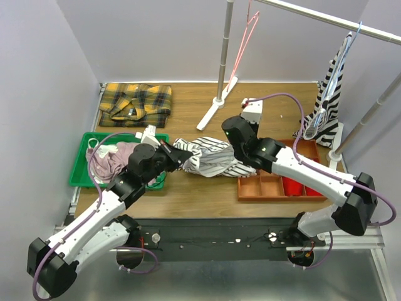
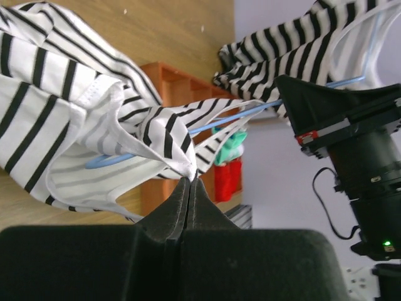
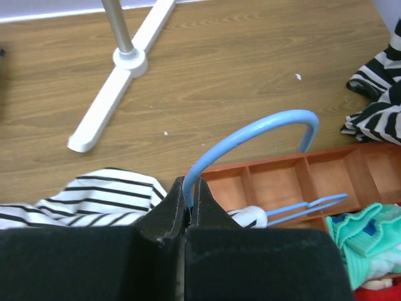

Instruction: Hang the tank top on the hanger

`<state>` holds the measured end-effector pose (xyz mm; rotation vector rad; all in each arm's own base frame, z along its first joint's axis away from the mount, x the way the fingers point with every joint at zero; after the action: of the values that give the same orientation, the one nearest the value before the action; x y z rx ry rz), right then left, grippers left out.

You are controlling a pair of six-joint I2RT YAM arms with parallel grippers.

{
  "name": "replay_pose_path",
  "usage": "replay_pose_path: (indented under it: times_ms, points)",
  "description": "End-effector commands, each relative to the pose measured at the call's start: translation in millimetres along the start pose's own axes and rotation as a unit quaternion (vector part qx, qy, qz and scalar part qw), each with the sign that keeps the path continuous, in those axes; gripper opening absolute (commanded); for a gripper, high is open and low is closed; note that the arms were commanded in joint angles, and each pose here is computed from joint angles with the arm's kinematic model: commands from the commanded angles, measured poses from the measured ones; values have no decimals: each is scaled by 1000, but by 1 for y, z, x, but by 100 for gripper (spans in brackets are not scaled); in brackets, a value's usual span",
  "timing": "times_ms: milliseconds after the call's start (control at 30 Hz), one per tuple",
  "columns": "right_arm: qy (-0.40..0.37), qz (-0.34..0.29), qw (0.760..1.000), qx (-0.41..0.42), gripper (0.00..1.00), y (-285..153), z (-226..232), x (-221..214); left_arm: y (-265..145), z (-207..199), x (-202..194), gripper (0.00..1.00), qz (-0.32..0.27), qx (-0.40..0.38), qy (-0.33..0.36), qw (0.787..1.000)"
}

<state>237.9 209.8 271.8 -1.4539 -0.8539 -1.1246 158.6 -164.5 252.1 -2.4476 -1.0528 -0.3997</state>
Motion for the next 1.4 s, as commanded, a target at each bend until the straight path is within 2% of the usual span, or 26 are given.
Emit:
replay_pose_path:
  times_ms: [0, 167, 267, 400, 467, 500, 567, 633, 667, 733, 767, 933, 967, 1000, 1067, 1167, 1233, 1367]
  points:
    - [26, -11, 999, 25, 1, -2, 20, 29, -4, -39, 30, 0, -95, -54, -49, 993]
    - [43, -26, 997, 63, 1, -10, 43, 62, 0, -71, 53, 0, -137, -75, -37, 987]
    - [27, -33, 997, 70, 1, -15, 53, 73, 6, -84, 64, 0, -144, -73, -21, 987]
    - [28, -60, 995, 71, 1, -27, 57, 109, 5, -113, 83, 0, -153, -80, 12, 985]
    - [28, -69, 994, 74, 1, -30, 55, 120, 0, -123, 89, 4, -157, -77, 26, 984]
    - [20, -74, 994, 73, 1, -32, 54, 125, -2, -125, 92, 7, -162, -75, 45, 983]
    - [22, -84, 993, 74, 1, -37, 53, 140, -10, -129, 95, 24, -163, -66, 63, 982]
    - [10, -91, 993, 74, 1, -39, 52, 151, -21, -141, 103, 29, -171, -72, 100, 978]
    - [6, -94, 993, 77, 1, -41, 51, 155, -26, -142, 104, 36, -166, -64, 111, 978]
    - [-13, -98, 992, 77, 1, -41, 50, 162, -40, -154, 111, 44, -176, -68, 144, 971]
    - [-11, -104, 991, 81, 1, -45, 50, 170, -43, -152, 111, 58, -169, -54, 156, 972]
    - [-27, -123, 987, 100, 1, -54, 46, 191, -67, -174, 124, 64, -171, -57, 248, 952]
    - [-27, -126, 986, 105, 1, -54, 47, 195, -61, -167, 124, 64, -148, -20, 284, 947]
    - [-22, -135, 985, 107, 1, -59, 44, 205, -72, -182, 131, 66, -156, -31, 301, 940]
    - [-19, -139, 984, 112, 1, -60, 46, 211, -63, -180, 132, 66, -112, -13, 351, 929]
    - [-23, -148, 982, 119, 1, -63, 46, 221, -67, -186, 139, 67, -109, -6, 392, 913]
    - [-18, -157, 979, 126, 1, -66, 46, 230, -70, -189, 144, 67, -103, -1, 438, 893]
    - [-10, -168, 976, 138, 1, -74, 46, 245, -66, -186, 139, 67, -40, -16, 495, 868]
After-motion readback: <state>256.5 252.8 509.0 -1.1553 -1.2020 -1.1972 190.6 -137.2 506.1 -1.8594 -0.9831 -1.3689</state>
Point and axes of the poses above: each gripper's point midway between its finger pads, its own y axis out along the fingers, its own z axis along the line the jaws close on, x = y × z, the point moved 10 cm from there along -y, back along the fingers, and after that the axes turned 2 degrees about y, right-handed, at the moved point
